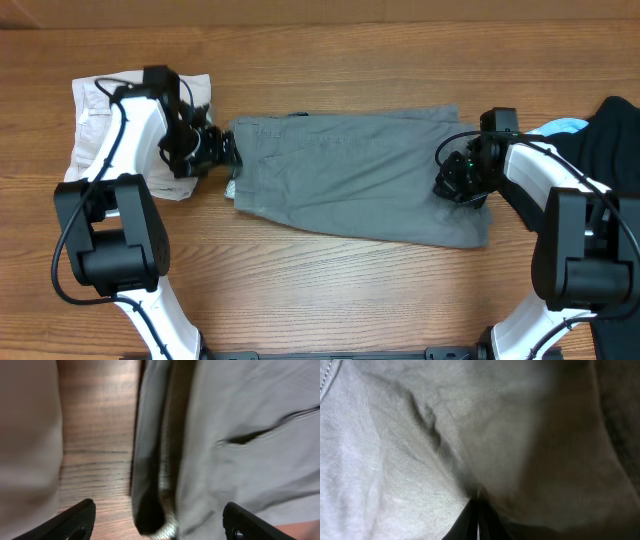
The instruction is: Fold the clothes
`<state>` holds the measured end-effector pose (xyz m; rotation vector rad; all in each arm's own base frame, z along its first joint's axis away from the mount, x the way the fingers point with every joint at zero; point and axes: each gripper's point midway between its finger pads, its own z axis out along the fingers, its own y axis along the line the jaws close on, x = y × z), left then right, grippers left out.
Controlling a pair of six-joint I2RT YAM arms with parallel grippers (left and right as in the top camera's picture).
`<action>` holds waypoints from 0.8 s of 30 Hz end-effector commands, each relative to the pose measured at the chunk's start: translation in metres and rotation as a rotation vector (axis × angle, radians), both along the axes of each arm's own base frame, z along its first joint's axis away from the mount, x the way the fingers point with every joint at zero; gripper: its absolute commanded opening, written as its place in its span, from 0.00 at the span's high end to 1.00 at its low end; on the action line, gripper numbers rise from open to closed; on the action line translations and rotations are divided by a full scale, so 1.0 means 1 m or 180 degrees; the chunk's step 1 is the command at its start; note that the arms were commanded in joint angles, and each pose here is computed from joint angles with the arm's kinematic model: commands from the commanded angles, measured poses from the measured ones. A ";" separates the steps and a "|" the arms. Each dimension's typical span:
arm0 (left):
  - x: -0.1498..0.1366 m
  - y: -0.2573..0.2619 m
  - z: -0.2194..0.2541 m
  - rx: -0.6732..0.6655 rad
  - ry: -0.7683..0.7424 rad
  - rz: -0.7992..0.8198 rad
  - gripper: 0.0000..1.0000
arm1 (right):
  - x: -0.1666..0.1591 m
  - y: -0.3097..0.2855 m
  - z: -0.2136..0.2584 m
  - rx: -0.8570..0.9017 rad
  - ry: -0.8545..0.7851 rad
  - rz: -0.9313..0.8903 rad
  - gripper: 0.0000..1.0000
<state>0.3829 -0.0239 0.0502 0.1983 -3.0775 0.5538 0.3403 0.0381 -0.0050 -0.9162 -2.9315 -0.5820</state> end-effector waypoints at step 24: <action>-0.005 -0.058 -0.064 -0.0356 -0.0196 0.0043 0.33 | -0.036 -0.060 -0.051 -0.0617 0.0549 -0.0325 0.94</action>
